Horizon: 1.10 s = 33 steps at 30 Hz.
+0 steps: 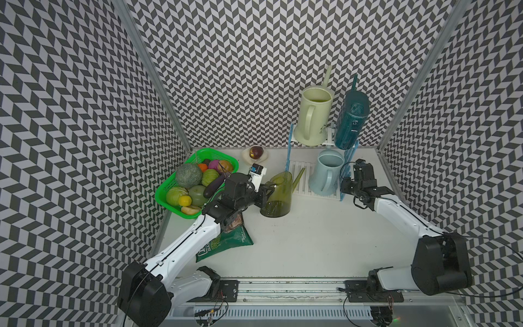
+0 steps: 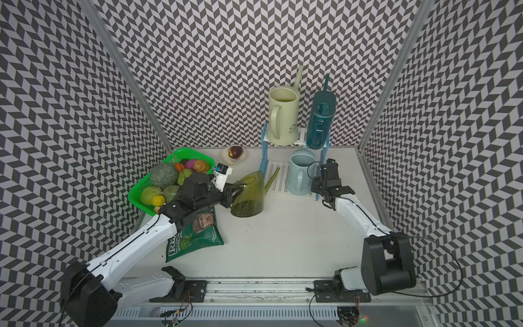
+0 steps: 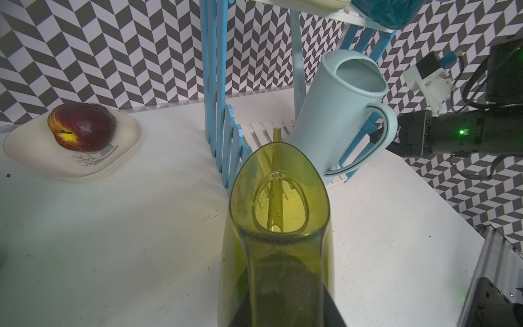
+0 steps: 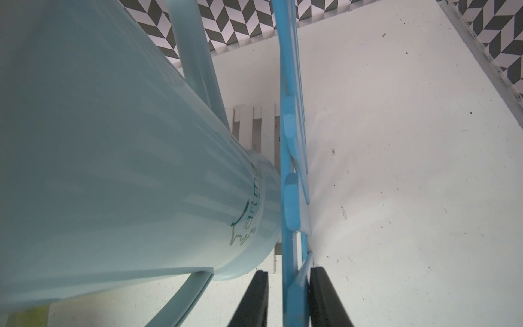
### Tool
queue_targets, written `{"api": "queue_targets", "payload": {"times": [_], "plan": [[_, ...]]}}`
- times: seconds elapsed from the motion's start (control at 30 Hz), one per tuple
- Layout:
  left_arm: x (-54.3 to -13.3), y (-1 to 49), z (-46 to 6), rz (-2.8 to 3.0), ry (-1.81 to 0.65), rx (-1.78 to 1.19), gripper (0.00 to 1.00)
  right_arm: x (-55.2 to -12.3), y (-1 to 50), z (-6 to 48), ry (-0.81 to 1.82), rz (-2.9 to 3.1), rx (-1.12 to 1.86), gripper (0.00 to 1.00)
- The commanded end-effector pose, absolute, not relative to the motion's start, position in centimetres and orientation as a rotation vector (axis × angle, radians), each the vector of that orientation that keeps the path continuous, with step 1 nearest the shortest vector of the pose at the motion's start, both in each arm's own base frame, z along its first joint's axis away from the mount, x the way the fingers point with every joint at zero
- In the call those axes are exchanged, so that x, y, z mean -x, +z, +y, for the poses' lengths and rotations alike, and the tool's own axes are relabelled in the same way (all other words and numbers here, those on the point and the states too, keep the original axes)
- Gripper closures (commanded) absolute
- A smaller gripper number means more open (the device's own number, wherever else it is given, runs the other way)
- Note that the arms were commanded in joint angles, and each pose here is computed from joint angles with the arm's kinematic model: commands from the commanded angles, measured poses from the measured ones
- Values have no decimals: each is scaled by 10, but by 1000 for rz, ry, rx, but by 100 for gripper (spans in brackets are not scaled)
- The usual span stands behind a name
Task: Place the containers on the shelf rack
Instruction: 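Place the container on the shelf.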
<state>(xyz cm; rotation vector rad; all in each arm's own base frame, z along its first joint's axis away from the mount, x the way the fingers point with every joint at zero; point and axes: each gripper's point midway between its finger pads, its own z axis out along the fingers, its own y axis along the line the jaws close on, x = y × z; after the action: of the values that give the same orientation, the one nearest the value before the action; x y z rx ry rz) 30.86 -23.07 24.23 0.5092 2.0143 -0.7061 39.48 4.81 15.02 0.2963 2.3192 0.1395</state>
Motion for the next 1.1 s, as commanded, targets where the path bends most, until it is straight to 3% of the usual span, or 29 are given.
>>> {"api": "queue_targets", "payload": {"times": [0.0,1.07], "plan": [[-323,288,-240,1866,-733,-469,100,-399,169,61,198,2269,-264,73],[-364,285,-278,1856,-647,-330,100,-404,170,72,227,2288,-227,71]]}}
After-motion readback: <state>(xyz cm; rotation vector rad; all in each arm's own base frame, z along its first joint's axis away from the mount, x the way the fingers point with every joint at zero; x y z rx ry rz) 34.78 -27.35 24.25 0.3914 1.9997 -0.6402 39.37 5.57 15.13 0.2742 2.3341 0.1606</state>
